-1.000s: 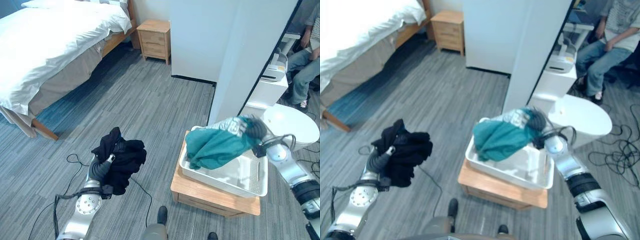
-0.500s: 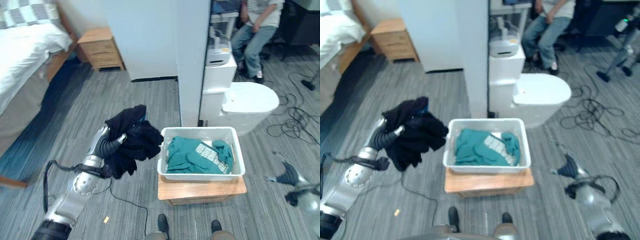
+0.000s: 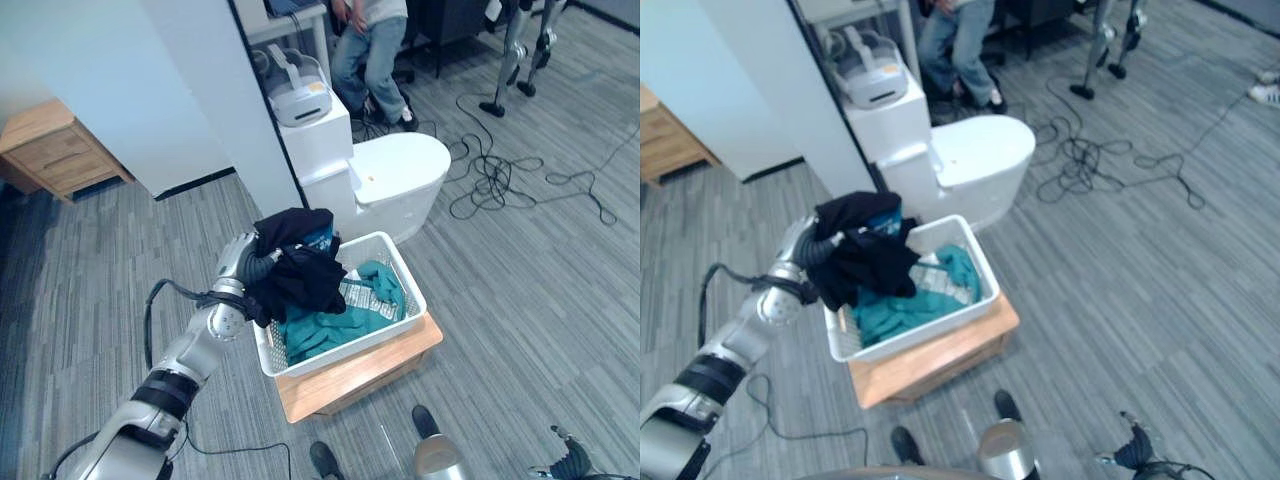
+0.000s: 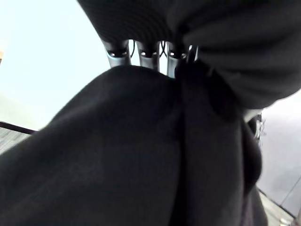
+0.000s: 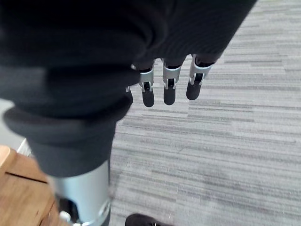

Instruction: Tidy up the quilt and then pick up the clothes from the bed and put them into the laundry hamper.

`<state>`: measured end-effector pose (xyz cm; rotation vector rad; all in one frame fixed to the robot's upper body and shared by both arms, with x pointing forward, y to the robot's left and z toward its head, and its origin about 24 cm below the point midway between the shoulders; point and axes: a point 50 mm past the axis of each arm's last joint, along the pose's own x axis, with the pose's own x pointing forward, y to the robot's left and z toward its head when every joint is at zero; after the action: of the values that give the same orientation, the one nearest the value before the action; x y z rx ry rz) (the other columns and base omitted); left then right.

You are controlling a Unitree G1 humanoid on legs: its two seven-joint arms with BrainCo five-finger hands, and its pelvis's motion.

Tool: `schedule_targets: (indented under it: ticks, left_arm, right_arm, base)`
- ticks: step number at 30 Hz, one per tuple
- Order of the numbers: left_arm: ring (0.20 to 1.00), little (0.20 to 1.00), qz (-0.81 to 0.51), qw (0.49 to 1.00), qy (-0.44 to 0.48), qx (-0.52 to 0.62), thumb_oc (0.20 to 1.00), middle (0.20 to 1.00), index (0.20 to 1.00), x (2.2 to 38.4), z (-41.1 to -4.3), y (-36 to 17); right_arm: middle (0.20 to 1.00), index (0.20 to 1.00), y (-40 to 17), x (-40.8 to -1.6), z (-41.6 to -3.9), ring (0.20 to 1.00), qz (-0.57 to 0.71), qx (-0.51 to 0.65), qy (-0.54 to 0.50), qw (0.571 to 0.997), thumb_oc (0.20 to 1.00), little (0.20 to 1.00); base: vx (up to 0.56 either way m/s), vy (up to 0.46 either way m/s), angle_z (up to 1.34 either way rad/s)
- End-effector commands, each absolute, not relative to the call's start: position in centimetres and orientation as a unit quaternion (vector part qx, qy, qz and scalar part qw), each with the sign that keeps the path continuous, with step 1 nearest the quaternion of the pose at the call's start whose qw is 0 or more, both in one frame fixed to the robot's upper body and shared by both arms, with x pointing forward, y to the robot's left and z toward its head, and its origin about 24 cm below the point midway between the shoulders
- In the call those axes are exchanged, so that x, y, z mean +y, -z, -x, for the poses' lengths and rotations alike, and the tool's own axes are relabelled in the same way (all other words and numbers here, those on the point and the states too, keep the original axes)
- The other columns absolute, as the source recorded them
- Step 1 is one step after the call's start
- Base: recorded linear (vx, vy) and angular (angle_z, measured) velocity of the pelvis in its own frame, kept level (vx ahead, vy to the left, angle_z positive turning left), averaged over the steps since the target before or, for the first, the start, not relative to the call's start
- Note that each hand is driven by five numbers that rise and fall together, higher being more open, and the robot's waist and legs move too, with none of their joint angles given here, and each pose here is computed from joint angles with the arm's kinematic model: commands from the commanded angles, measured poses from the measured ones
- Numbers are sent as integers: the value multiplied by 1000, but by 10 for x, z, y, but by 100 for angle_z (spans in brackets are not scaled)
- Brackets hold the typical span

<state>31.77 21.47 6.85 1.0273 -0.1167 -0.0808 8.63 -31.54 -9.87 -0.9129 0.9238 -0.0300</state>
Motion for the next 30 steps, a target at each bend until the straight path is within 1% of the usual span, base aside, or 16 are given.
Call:
schedule_targets:
  ticks: [1, 8, 11, 12, 16, 17, 18, 19, 20, 21, 22, 23, 24, 26, 27, 30]
  left_arm:
    - [1000, 1000, -500, 859, -20, -113, 1000, 1000, 1000, 217, -342, -109]
    - [1000, 1000, -486, 868, -18, -100, 1000, 1000, 1000, 222, -340, -102]
    - [1000, 1000, -493, 865, -27, -87, 1000, 1000, 1000, 238, -333, -100]
    - [1000, 1000, -476, 875, -49, -67, 1000, 1000, 1000, 254, -325, -95]
    - [1000, 1000, -401, 910, -99, -23, 1000, 1000, 1000, 278, -302, -74]
    - [1000, 1000, -401, 910, -99, -23, 1000, 1000, 1000, 278, -302, -74]
    - [1000, 1000, -350, 929, -118, 12, 1000, 1000, 1000, 285, -288, -54]
    - [1000, 1000, -349, 929, -119, 12, 1000, 1000, 1000, 285, -288, -54]
    - [1000, 1000, -327, 936, -128, 36, 1000, 1000, 1000, 289, -278, -42]
    - [1000, 1000, -306, 938, -138, 81, 1000, 1000, 1000, 295, -258, -20]
    - [1000, 1000, -314, 933, -139, 105, 1000, 1000, 1000, 300, -250, -9]
    - [1000, 1000, -314, 933, -139, 105, 1000, 1000, 1000, 300, -250, -9]
    - [1000, 1000, -341, 915, -131, 169, 1000, 1000, 1000, 306, -232, 17]
    - [1000, 1000, -344, 908, -129, 199, 1000, 1000, 1000, 308, -223, 29]
    - [1000, 1000, -340, 888, -135, 279, 1000, 1000, 1000, 314, -198, 59]
    - [1000, 1000, -319, 861, -139, 370, 1000, 1000, 1000, 317, -165, 89]
  right_arm:
    - [1000, 1000, 107, -301, -102, 1000, 405, 424, 12, 810, 1000, 1000]
    - [1000, 1000, 120, -289, -96, 1000, 385, 451, -1, 805, 1000, 1000]
    - [1000, 1000, 124, -287, -95, 1000, 378, 459, -1, 804, 1000, 1000]
    - [1000, 1000, 124, -287, -95, 1000, 374, 461, 5, 805, 1000, 1000]
    - [1000, 1000, 127, -286, -96, 1000, 367, 470, 12, 802, 1000, 1000]
    - [1000, 1000, 127, -286, -96, 1000, 368, 470, 12, 802, 1000, 1000]
    - [1000, 1000, 128, -288, -97, 1000, 366, 478, 21, 798, 1000, 1000]
    - [1000, 1000, 128, -288, -97, 1000, 366, 478, 21, 798, 1000, 1000]
    - [1000, 1000, 127, -290, -101, 1000, 367, 478, 28, 797, 1000, 1000]
    - [1000, 1000, 127, -291, -107, 1000, 366, 483, 37, 795, 1000, 1000]
    - [1000, 1000, 127, -292, -110, 1000, 362, 483, 43, 796, 1000, 1000]
    - [1000, 1000, 127, -292, -110, 1000, 362, 483, 43, 796, 1000, 1000]
    - [1000, 1000, 128, -290, -118, 1000, 351, 484, 50, 800, 1000, 1000]
    - [1000, 1000, 128, -290, -120, 1000, 349, 487, 53, 799, 1000, 1000]
    - [1000, 1000, 129, -288, -124, 1000, 343, 492, 58, 798, 1000, 1000]
    - [1000, 1000, 128, -286, -135, 1000, 333, 491, 66, 803, 1000, 1000]
  base:
    - [-9, 0, -5]
    - [12, -12, 3]
    - [35, -34, 17]
    - [12, -22, 11]
    - [15, -21, 21]
    - [-1, 6, 38]
    - [-5, 13, 24]
    - [-7, 24, 24]
    - [9, 27, 24]
    - [8, 41, 28]
    - [11, 30, 27]
    - [10, 53, 28]
    - [10, 39, 21]
    - [8, 65, 15]
    - [11, 87, 15]
    - [4, 81, 11]
